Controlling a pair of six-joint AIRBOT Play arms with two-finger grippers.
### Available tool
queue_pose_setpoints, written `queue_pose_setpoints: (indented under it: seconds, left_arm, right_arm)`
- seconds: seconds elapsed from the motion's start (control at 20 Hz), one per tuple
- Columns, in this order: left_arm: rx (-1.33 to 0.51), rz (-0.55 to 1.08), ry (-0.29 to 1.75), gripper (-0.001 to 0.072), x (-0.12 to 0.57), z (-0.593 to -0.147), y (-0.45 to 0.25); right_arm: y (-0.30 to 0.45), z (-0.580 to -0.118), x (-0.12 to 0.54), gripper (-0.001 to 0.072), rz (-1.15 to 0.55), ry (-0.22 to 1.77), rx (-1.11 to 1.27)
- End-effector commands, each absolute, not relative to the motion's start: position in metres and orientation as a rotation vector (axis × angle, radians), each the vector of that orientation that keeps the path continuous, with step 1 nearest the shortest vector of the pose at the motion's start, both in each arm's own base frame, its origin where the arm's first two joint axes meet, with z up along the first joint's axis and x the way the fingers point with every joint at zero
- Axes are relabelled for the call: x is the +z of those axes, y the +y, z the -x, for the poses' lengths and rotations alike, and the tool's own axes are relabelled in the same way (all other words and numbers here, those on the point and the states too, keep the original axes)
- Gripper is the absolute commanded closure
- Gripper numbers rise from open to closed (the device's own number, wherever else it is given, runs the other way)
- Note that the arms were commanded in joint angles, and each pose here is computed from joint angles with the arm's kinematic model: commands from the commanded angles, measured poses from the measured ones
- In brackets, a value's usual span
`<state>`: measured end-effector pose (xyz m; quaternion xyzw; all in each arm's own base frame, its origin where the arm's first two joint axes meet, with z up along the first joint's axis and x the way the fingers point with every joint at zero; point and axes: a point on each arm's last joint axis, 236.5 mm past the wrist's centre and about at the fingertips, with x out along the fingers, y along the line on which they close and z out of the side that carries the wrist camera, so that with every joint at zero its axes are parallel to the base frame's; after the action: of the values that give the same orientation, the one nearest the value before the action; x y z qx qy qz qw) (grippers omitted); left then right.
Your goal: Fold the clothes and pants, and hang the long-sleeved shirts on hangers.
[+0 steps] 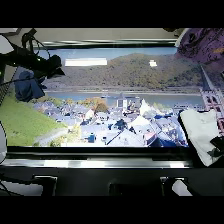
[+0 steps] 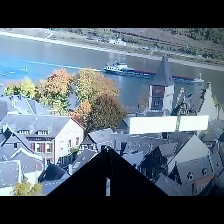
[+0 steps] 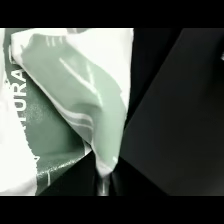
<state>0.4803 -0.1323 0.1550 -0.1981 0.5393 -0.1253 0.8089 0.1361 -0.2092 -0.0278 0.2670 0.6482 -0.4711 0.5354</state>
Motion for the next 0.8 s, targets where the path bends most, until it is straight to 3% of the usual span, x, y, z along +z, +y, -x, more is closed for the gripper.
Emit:
queue_pose_setpoints:
  seconds: [0.0,0.1,0.2,0.3,0.4,0.55,0.65,0.75]
  left_arm:
    - [-0.268,0.424,1.153,0.0685,0.155,-0.48,-0.132]
    - [-0.268,0.424,1.153,0.0685,0.155,-0.48,-0.132]
    - [-0.268,0.424,1.153,0.0685,0.155,-0.48,-0.132]
    - [-0.268,0.424,1.153,0.0685,0.155,-0.48,-0.132]
    - [-0.268,0.423,1.153,0.0685,0.155,-0.48,-0.132]
    - [-0.265,0.421,1.146,0.0685,0.157,-0.48,-0.131]
    - [-0.228,0.373,1.122,0.0686,0.163,-0.478,-0.12]
    - [-0.198,0.28,1.108,0.0686,0.166,-0.466,-0.109]
  right_arm:
    - [-0.212,-0.125,-0.024,0.0591,-0.629,1.557,-1.189]
    - [-0.212,-0.126,-0.024,0.0506,-0.632,1.552,-1.189]
    - [-0.211,-0.126,-0.024,0.0344,-0.636,1.556,-1.187]
    - [-0.206,-0.132,-0.025,0.0303,-0.671,1.543,-1.163]
    - [-0.199,-0.161,-0.02,0.0322,-0.735,1.427,-1.07]
    - [-0.187,-0.266,0.031,0.0491,-0.823,1.043,-0.729]
    - [-0.158,-0.334,0.083,0.053,-0.884,0.826,-0.455]
    - [-0.105,-0.374,0.115,0.0594,-0.82,0.767,-0.224]
